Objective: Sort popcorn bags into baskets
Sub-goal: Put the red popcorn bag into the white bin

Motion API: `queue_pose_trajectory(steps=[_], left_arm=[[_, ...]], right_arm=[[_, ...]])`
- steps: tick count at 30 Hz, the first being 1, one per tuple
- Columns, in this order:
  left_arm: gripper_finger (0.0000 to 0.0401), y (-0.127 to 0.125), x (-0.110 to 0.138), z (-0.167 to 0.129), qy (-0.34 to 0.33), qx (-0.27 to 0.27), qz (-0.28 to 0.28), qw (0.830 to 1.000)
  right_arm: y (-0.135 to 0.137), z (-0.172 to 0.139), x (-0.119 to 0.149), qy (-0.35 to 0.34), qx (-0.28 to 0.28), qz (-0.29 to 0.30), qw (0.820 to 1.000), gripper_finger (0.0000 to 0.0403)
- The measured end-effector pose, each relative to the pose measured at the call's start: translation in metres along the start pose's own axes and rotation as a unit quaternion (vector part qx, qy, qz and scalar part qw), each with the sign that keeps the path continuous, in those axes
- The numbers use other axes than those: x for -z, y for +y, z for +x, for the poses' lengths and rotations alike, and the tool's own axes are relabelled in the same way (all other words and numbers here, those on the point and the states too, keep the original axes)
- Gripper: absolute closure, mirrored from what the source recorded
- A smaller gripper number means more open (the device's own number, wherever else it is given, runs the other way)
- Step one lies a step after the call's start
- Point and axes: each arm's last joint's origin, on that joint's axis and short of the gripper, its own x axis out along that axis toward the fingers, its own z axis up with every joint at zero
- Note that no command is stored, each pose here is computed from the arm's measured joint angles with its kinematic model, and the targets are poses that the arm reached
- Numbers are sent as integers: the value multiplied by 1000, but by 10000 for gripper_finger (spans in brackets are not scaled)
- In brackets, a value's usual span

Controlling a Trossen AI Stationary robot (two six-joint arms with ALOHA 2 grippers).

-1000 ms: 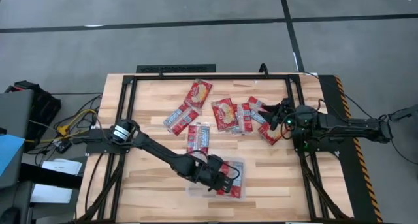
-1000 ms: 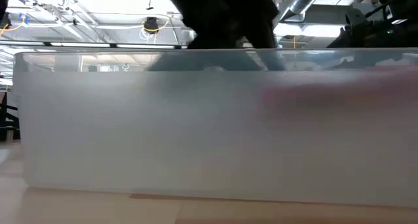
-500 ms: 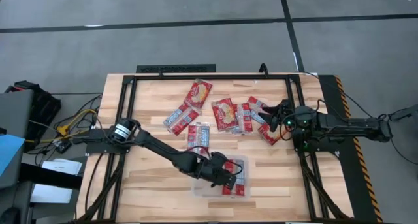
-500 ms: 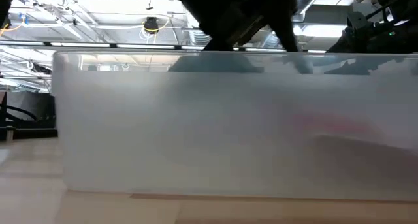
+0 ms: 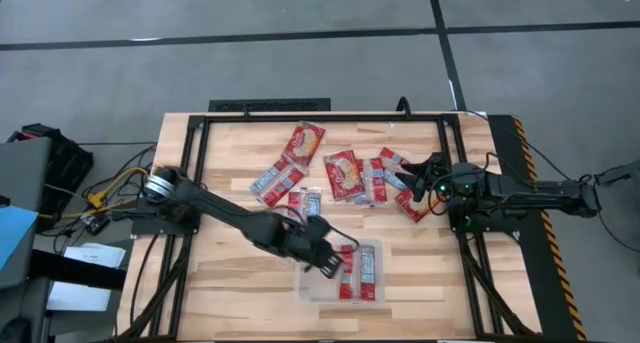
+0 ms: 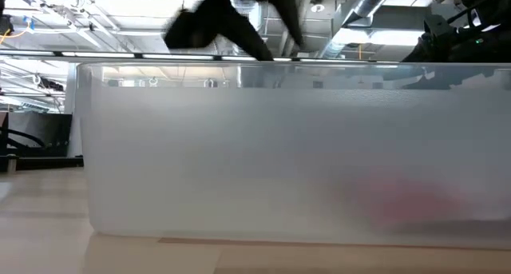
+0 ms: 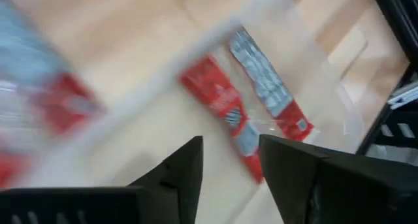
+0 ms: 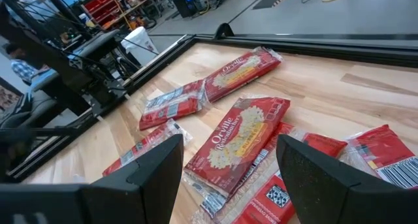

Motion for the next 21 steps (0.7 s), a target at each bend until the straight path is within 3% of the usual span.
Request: queue_pose_trajectory(steps=[5, 9, 16, 21], left_arm=[[253, 32, -16, -49, -2, -123, 31, 992], [203, 55, -31, -68, -34, -164, 8, 986], [101, 103, -27, -31, -3, -199, -44, 979], [80, 136, -20, -3, -1, -198, -81, 977]], right_arm=[[0, 0, 0, 0, 0, 0, 1000, 132], [0, 0, 0, 1, 0, 0, 1000, 132], [-1, 0, 1, 7, 5, -7, 1000, 132], [-3, 0, 4, 19, 13, -13, 1000, 132]])
